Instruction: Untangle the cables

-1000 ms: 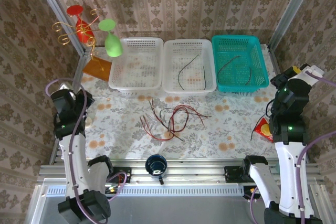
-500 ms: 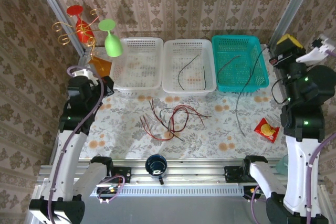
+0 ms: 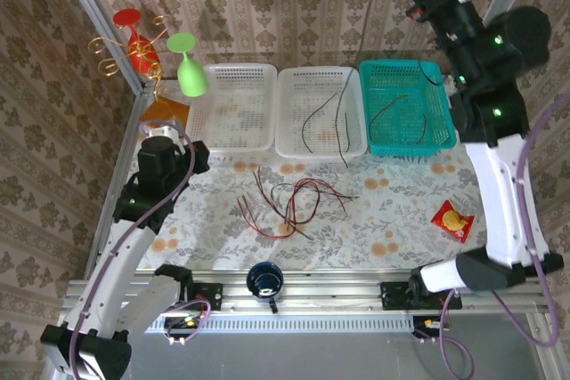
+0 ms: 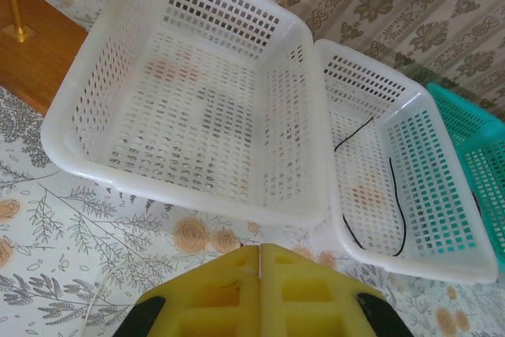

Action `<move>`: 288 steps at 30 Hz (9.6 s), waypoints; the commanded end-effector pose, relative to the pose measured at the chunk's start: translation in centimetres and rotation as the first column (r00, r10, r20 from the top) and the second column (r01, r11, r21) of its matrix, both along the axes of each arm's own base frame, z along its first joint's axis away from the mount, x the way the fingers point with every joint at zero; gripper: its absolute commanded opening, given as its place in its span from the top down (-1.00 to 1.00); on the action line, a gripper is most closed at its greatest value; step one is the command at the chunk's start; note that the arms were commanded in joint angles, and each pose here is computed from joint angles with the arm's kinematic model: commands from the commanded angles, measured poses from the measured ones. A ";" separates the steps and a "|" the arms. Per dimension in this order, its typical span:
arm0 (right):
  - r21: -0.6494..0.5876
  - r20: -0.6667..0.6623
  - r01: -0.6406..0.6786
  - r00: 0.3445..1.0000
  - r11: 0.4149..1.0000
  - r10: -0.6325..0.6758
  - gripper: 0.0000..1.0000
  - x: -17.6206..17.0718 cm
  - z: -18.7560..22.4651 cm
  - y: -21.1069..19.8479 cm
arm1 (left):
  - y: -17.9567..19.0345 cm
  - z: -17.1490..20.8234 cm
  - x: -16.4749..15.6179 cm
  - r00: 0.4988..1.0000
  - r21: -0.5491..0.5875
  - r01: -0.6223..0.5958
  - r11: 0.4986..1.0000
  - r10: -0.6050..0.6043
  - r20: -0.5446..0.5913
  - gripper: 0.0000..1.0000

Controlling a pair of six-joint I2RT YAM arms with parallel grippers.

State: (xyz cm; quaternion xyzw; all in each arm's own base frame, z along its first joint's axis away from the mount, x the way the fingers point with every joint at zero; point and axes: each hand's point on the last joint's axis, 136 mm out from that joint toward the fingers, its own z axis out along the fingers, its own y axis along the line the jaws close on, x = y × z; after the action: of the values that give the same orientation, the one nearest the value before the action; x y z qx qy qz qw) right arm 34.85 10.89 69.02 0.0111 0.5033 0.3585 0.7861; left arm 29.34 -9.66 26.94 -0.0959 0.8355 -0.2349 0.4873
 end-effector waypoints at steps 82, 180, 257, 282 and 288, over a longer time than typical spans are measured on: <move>-0.309 -0.830 -0.157 0.525 0.938 -0.186 -0.42 7.3 -41.5 4.3 | -5.1 21.8 4.2 0.900 0.063 0.178 0.982 -0.188 0.394 1.00; -0.068 -0.997 -0.007 -0.046 0.998 -0.068 -0.31 -9.6 -59.3 2.8 | -11.4 -9.9 -0.8 0.835 0.313 0.523 0.793 -0.402 -0.377 -0.42; -0.126 -0.975 -0.201 0.207 0.972 -0.083 -0.35 -6.9 -54.4 6.6 | -8.3 -8.9 -1.5 0.906 0.283 0.291 0.914 -0.168 -0.388 1.00; -0.165 -0.762 -0.479 0.617 0.862 0.197 -0.37 -5.6 -44.7 12.3 | -12.9 13.0 0.7 0.942 0.111 0.301 0.947 -0.313 0.122 1.00; -0.209 -0.670 -0.452 0.712 0.867 0.210 -0.39 -5.6 -42.1 11.9 | -14.4 18.3 1.7 0.898 0.011 0.316 0.949 -0.303 0.319 1.00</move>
State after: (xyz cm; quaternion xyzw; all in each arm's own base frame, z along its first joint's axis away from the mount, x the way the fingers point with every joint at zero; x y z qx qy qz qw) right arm 29.53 22.52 24.74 -0.0753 0.8160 0.3656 0.4414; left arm 30.79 -23.18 39.94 0.0666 0.8050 -0.2915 0.5125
